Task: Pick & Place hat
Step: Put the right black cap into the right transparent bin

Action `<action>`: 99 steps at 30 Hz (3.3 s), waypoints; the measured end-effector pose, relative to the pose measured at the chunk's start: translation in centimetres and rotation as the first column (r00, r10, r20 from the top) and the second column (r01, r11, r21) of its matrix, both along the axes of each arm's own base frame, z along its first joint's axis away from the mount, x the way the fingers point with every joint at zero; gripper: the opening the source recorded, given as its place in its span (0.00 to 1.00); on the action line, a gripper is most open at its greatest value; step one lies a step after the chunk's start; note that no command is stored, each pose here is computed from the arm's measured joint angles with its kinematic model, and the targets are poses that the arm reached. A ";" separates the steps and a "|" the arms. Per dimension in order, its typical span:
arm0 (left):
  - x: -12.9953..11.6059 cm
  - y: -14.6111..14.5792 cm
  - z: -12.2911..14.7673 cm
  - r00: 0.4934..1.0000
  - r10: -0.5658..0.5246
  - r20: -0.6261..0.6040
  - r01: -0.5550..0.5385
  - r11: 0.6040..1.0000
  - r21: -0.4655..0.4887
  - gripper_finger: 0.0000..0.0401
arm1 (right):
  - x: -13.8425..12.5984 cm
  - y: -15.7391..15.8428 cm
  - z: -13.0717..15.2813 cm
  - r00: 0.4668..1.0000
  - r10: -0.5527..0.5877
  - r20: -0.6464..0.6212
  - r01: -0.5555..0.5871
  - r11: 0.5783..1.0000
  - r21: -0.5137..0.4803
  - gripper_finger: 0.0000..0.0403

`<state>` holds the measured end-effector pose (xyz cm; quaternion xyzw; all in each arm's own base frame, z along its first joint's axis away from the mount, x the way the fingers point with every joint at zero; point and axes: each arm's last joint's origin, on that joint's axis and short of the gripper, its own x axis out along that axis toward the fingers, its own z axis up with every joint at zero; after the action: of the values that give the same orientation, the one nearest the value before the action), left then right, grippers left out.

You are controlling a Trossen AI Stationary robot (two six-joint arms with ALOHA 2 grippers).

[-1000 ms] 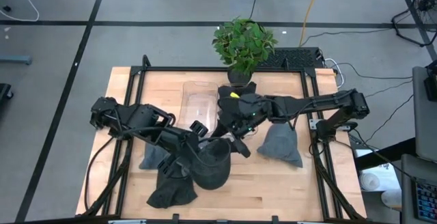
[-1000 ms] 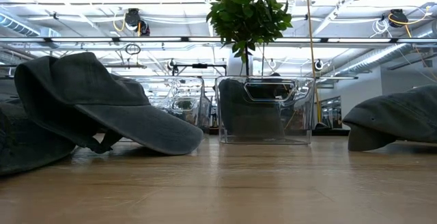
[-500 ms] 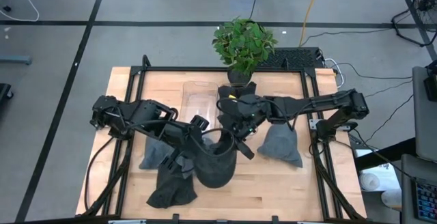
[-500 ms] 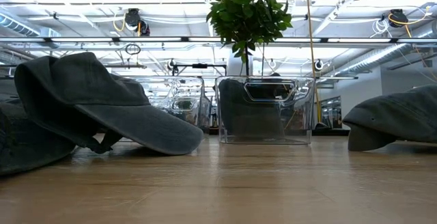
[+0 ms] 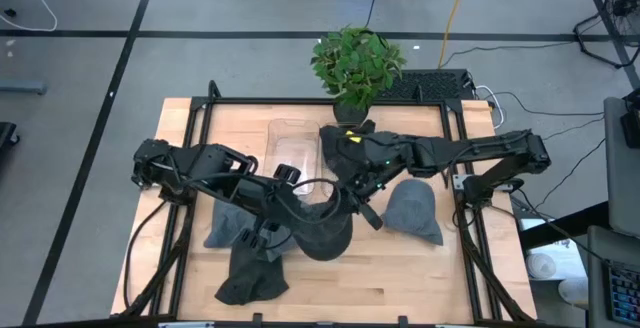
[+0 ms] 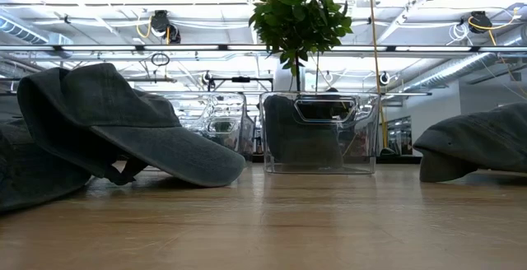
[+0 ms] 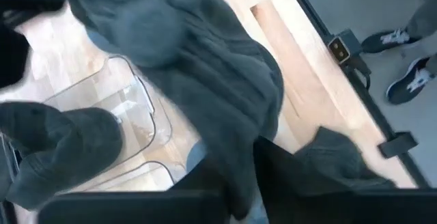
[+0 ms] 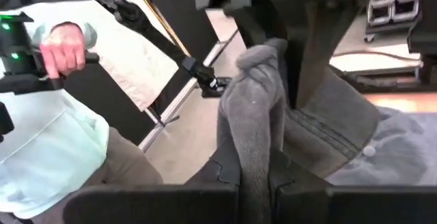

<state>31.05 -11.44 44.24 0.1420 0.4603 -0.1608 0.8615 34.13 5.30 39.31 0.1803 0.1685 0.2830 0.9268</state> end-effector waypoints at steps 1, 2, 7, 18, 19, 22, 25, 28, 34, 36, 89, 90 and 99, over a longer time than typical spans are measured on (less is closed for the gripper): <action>-0.1 0.1 0.1 1.000 0.021 -0.001 -0.021 1.000 -0.013 0.21 | -0.2 -0.1 0.2 1.000 -0.012 0.007 0.012 1.000 -0.005 0.00; -0.3 0.3 0.3 0.999 0.039 -0.004 -0.039 0.999 -0.025 0.23 | -0.5 -0.1 0.5 1.000 -0.019 0.008 0.019 1.000 -0.010 0.00; -1.6 1.3 1.5 0.992 0.125 0.007 -0.124 0.989 -0.085 0.40 | -0.9 -0.6 0.6 1.000 -0.029 -0.011 0.029 0.999 -0.016 0.00; -6.5 3.7 5.1 0.963 0.239 0.123 -0.221 0.965 -0.143 0.65 | -1.5 -0.8 0.5 0.997 -0.054 -0.056 0.053 0.998 -0.022 0.00; -7.0 3.9 5.6 0.956 0.253 0.150 -0.230 0.961 -0.152 0.65 | -1.5 -0.8 0.6 0.997 -0.058 -0.051 0.057 0.998 -0.023 0.00; -8.6 4.5 6.8 0.929 0.293 0.224 -0.258 0.950 -0.173 0.65 | -2.2 -0.8 0.9 0.996 -0.057 -0.061 0.055 0.998 -0.025 0.00; -9.7 4.9 7.7 0.905 0.315 0.285 -0.271 0.945 -0.184 0.63 | -2.8 -0.9 1.1 0.996 -0.060 -0.069 0.056 0.997 -0.060 0.00; -10.1 5.0 7.9 0.900 0.320 0.297 -0.275 0.944 -0.182 0.61 | -3.6 -1.6 1.0 0.991 -0.100 -0.089 0.089 0.988 -0.126 0.00; -10.1 5.0 7.9 0.900 0.319 0.298 -0.274 0.944 -0.183 0.59 | -4.5 -3.4 1.0 0.981 -0.150 -0.123 0.130 0.979 -0.157 0.00; -10.1 5.0 7.9 0.900 0.319 0.297 -0.274 0.944 -0.183 0.59 | -4.9 -4.1 1.0 0.976 -0.170 -0.134 0.146 0.974 -0.173 0.00; -10.1 5.1 7.9 0.895 0.323 0.308 -0.284 0.944 -0.166 0.60 | -6.4 -17.4 -0.9 0.986 -0.146 -0.083 0.132 0.979 -0.157 0.00; -10.1 5.1 7.9 0.895 0.323 0.308 -0.284 0.944 -0.166 0.60 | -6.4 -17.4 -0.9 0.986 -0.146 -0.083 0.132 0.979 -0.158 0.00; -10.1 5.1 7.9 0.895 0.321 0.308 -0.283 0.945 -0.165 0.60 | -6.4 -17.4 -0.9 0.986 -0.145 -0.080 0.131 0.978 -0.163 0.00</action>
<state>20.99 -6.36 52.16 0.0437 0.3153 -0.0252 0.9476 27.69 -12.09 38.42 0.1309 0.2194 0.1951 0.9469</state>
